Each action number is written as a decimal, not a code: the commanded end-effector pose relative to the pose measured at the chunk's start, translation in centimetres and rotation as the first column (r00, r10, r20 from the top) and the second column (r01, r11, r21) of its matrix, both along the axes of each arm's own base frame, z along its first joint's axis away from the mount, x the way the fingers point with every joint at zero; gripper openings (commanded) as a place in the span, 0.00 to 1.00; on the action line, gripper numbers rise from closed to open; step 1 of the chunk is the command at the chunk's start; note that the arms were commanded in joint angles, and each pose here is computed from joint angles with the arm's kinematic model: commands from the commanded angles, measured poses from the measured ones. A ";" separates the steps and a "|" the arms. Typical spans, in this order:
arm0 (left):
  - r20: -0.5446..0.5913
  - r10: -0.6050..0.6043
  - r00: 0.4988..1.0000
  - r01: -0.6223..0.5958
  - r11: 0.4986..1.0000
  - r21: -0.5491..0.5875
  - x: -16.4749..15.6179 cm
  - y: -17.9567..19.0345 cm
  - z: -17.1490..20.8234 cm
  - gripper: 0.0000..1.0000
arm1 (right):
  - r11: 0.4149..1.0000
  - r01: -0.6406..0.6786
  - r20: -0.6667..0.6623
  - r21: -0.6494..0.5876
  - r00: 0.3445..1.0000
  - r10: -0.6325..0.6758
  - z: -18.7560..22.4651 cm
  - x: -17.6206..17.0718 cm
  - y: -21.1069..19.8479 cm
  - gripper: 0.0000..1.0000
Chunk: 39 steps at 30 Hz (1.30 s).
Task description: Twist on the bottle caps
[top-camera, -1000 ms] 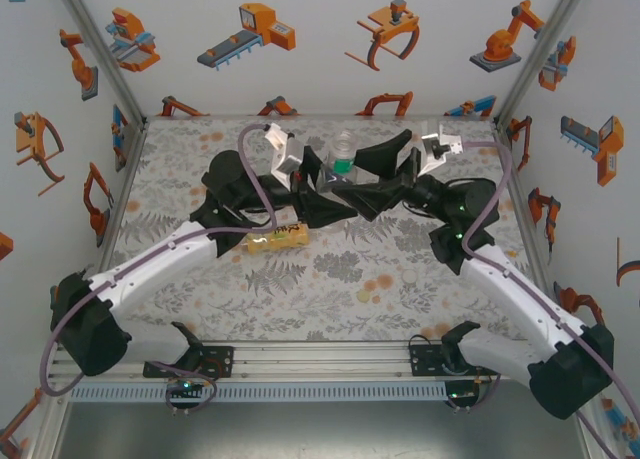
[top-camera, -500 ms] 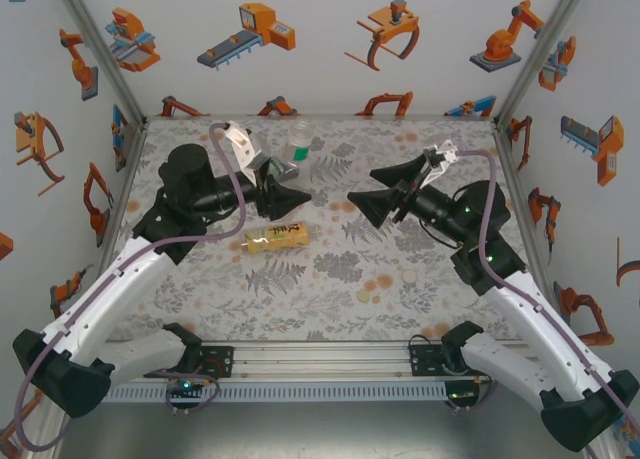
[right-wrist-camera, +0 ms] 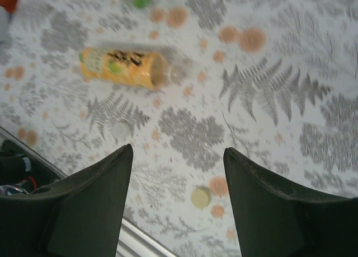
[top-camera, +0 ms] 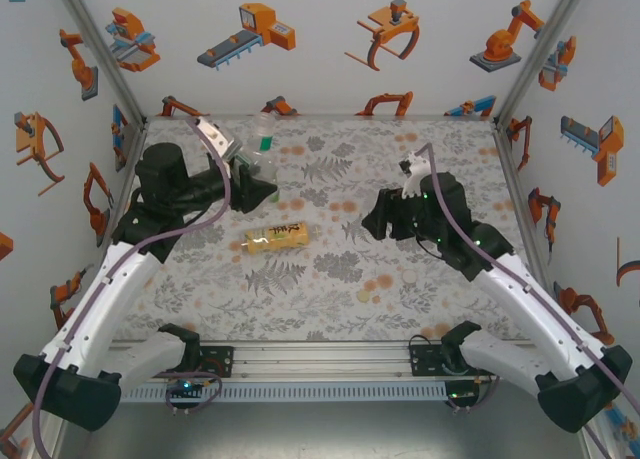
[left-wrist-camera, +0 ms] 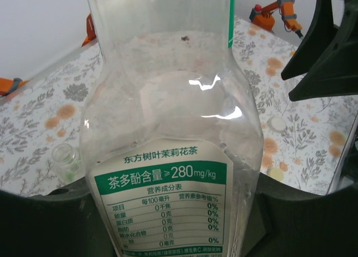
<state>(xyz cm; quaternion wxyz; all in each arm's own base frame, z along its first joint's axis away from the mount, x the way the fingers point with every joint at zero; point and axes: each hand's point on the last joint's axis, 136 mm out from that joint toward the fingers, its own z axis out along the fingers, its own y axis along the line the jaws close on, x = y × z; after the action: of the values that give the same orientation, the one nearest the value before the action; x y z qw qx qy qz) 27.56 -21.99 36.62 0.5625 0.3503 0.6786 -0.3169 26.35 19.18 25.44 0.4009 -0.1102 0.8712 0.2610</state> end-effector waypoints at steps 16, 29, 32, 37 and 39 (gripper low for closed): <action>-0.039 -0.012 0.999 0.016 0.994 0.104 0.2 0.1 -6.0 0.10 | 0.880 0.151 -0.419 -0.450 0.835 -0.358 -13.8 -2.7 -6.8 0.61; -0.058 -0.007 0.998 0.014 0.993 0.114 0.6 0.0 -6.8 0.10 | 0.862 0.168 -0.502 -0.478 0.753 -0.425 -19.6 -2.9 -9.0 0.55; -0.063 -0.007 0.998 0.015 0.993 0.116 0.7 -0.1 -6.9 0.10 | 0.856 0.183 -0.501 -0.484 0.743 -0.443 -20.6 -2.9 -9.3 0.54; -0.072 -0.012 0.997 0.020 0.993 0.113 0.7 -0.2 -7.0 0.10 | 0.845 0.200 -0.505 -0.496 0.725 -0.468 -22.0 -3.2 -10.0 0.54; -0.075 -0.012 0.997 0.021 0.993 0.113 0.7 -0.2 -7.1 0.10 | 0.845 0.209 -0.509 -0.492 0.718 -0.474 -22.3 -3.2 -10.2 0.53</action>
<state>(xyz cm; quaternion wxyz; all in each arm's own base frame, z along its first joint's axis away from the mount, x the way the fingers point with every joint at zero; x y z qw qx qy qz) 28.34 -22.09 29.57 0.5128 0.3685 0.7172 -0.2947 22.90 9.33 3.62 0.1021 0.0487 0.9934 0.0166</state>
